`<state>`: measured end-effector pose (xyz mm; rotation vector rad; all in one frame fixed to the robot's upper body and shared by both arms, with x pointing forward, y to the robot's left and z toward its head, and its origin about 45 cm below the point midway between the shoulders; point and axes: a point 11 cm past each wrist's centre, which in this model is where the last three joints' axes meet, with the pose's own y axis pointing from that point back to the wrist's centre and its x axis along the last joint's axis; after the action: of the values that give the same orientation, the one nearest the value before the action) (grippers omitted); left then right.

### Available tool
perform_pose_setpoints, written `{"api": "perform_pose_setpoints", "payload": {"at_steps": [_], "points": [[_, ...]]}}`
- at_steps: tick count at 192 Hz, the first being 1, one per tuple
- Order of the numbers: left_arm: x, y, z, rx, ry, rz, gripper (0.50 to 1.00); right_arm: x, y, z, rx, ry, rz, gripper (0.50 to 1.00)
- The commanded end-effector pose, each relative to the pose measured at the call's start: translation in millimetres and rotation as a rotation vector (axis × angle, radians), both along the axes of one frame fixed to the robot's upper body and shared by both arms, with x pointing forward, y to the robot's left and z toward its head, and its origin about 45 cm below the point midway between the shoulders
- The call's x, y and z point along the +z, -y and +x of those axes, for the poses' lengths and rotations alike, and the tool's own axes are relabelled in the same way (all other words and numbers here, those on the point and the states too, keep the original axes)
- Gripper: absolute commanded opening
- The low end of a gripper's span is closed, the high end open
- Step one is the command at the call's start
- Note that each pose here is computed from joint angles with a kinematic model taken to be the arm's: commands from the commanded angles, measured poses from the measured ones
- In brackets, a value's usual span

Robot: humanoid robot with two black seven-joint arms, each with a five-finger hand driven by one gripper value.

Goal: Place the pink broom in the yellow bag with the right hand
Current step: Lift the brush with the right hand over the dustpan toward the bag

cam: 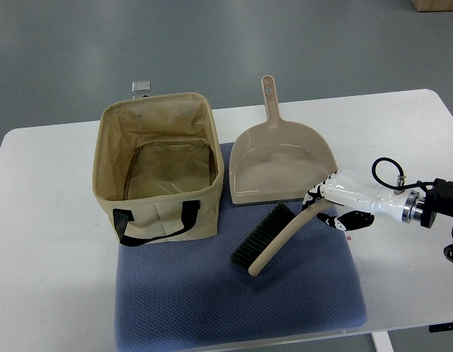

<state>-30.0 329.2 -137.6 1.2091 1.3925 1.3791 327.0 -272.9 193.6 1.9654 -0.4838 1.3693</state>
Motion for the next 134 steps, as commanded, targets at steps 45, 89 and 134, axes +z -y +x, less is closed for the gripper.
{"api": "perform_pose_setpoints", "payload": {"at_steps": [45,89,134], "points": [[0,0,0.0,0.000,0.000,0.001,1.000,91,20,49.4,-0.082,0.181,0.091,0.500],[0,0,0.0,0.000,0.000,-0.001,1.000,133,26,74.7,-0.105,0.280,0.086,0.500],[0,1,0.1,0.000,0.000,-0.002,1.000,171,19,86.9,-0.090,0.365,0.088,0.500]]}}
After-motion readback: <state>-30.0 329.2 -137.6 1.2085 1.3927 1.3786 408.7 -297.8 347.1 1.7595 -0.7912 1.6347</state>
